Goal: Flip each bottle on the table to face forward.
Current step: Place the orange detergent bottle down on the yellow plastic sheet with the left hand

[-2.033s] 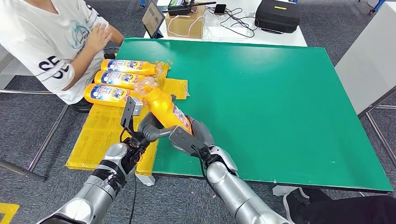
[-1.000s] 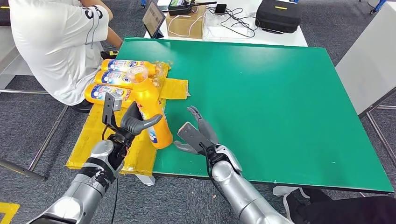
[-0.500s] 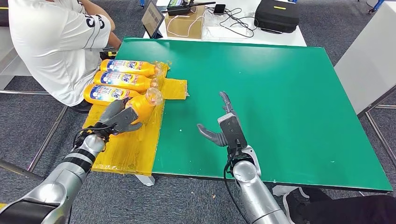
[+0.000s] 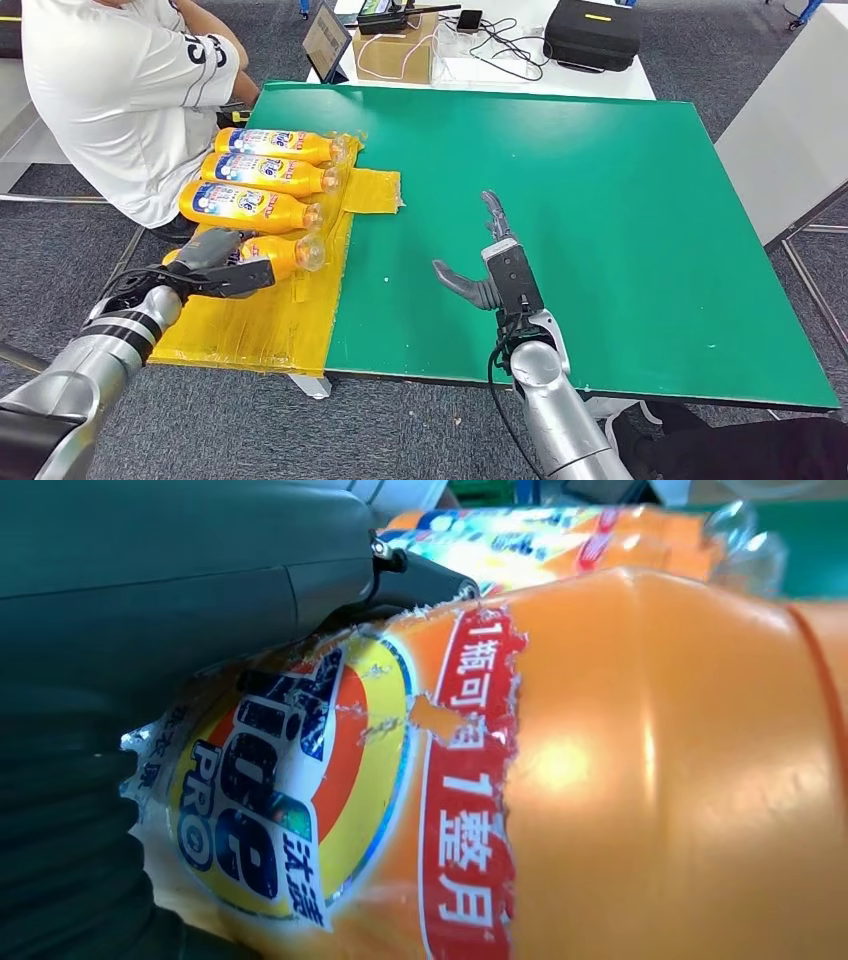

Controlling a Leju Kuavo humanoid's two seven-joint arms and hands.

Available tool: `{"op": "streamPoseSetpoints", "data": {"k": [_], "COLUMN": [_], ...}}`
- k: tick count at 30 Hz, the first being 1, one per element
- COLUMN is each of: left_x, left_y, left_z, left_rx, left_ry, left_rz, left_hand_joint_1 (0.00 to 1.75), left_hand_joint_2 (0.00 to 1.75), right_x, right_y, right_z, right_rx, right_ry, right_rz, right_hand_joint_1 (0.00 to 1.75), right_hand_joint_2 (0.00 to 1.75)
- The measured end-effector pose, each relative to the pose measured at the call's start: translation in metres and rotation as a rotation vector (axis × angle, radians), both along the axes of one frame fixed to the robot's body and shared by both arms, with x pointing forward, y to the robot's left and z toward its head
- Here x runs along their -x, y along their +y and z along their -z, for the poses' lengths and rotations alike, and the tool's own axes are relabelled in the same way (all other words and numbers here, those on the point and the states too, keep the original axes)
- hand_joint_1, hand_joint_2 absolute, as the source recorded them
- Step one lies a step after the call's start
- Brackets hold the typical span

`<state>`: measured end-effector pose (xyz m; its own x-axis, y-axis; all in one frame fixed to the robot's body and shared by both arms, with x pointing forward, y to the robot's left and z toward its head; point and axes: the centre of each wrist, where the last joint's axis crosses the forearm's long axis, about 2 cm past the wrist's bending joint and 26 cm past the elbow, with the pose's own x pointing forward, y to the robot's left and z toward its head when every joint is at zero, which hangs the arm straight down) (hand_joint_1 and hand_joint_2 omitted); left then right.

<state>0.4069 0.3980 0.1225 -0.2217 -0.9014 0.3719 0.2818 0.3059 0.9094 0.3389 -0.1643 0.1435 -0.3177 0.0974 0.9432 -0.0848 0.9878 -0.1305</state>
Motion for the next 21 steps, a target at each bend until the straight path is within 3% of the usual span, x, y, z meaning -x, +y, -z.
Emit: {"op": "streamPoseSetpoints", "data": {"k": [11, 15, 21], "left_x": [-0.003, -0.003, -0.001], "left_y": [0.028, 0.028, 0.027], "left_z": [-0.008, -0.008, -0.005], "left_rx": [-0.242, -0.279, -0.285], "left_ry": [0.199, 0.207, 0.175], "left_rz": [0.076, 0.081, 0.069], "left_hand_joint_1": [1.72, 0.05, 0.00], "left_hand_joint_2": [1.75, 1.75, 1.75], "right_x": [-0.008, -0.010, -0.010], "right_y": [0.003, 0.005, 0.005], "right_z": [-0.009, -0.010, -0.008], "right_rx": [0.008, 0.015, 0.021], "right_ry": [-0.019, -0.020, -0.013], "right_rz": [-0.045, -0.055, -0.059], "right_hand_joint_1": [0.00, 0.00, 0.00], "right_hand_joint_2": [1.75, 1.75, 1.75]}}
